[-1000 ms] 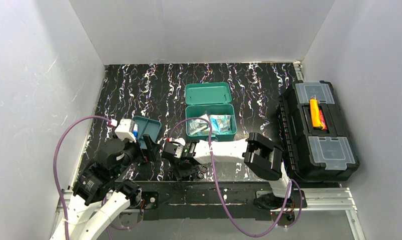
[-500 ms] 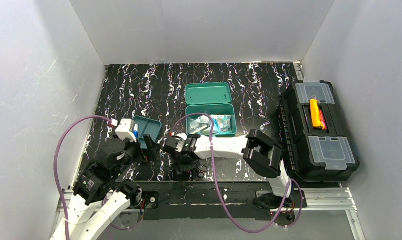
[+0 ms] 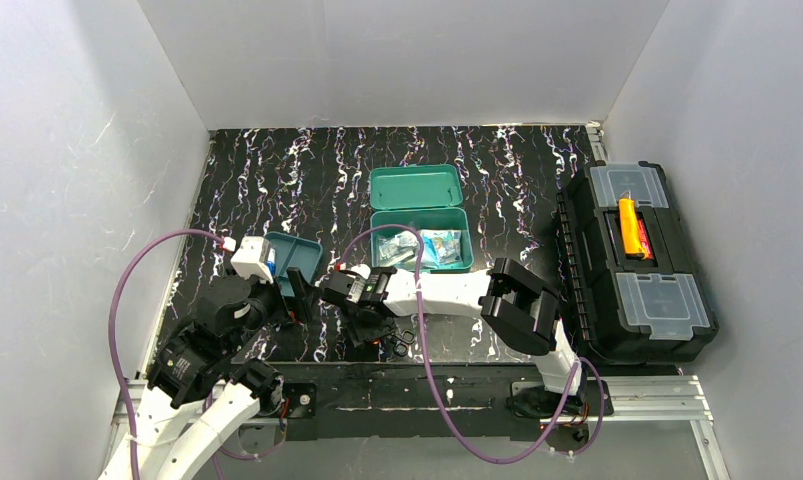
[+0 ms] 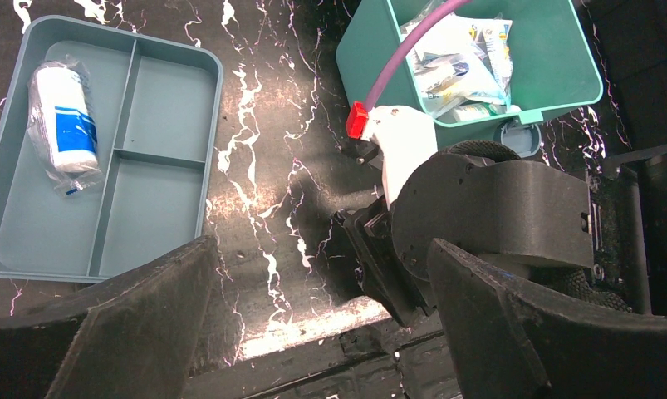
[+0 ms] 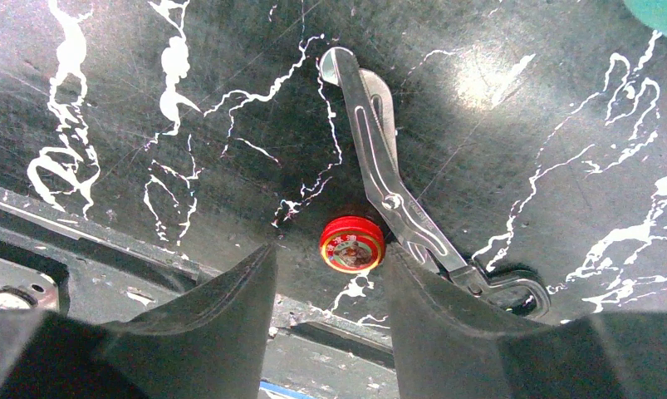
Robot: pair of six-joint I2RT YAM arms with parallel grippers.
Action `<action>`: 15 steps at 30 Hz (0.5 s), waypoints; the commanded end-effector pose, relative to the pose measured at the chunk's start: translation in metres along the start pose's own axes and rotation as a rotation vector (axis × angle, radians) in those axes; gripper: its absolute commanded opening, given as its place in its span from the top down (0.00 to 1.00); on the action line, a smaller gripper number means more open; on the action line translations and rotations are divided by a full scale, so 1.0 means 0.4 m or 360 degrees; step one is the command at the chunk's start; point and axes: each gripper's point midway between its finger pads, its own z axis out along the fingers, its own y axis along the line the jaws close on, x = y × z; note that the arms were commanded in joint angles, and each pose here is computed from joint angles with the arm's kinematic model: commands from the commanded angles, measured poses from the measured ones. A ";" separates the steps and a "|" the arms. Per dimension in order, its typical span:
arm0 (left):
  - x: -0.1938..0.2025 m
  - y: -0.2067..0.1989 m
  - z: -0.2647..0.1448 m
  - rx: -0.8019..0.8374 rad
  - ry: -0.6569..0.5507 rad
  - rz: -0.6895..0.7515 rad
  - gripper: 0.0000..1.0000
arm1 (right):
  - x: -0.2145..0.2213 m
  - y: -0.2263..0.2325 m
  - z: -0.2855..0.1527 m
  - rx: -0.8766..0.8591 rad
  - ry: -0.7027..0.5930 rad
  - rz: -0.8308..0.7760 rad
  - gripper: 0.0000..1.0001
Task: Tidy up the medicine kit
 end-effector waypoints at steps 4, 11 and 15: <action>0.006 -0.002 0.011 0.0005 0.0022 0.0017 0.02 | 0.006 -0.046 0.052 0.0155 0.0006 -0.0012 0.47; 0.005 -0.002 0.010 0.0007 0.0017 0.0015 0.02 | 0.007 -0.050 0.062 0.0185 0.0015 -0.0011 0.53; 0.005 -0.002 0.009 0.0005 0.0016 0.0016 0.02 | 0.008 -0.056 0.066 0.0202 0.0011 -0.0009 0.58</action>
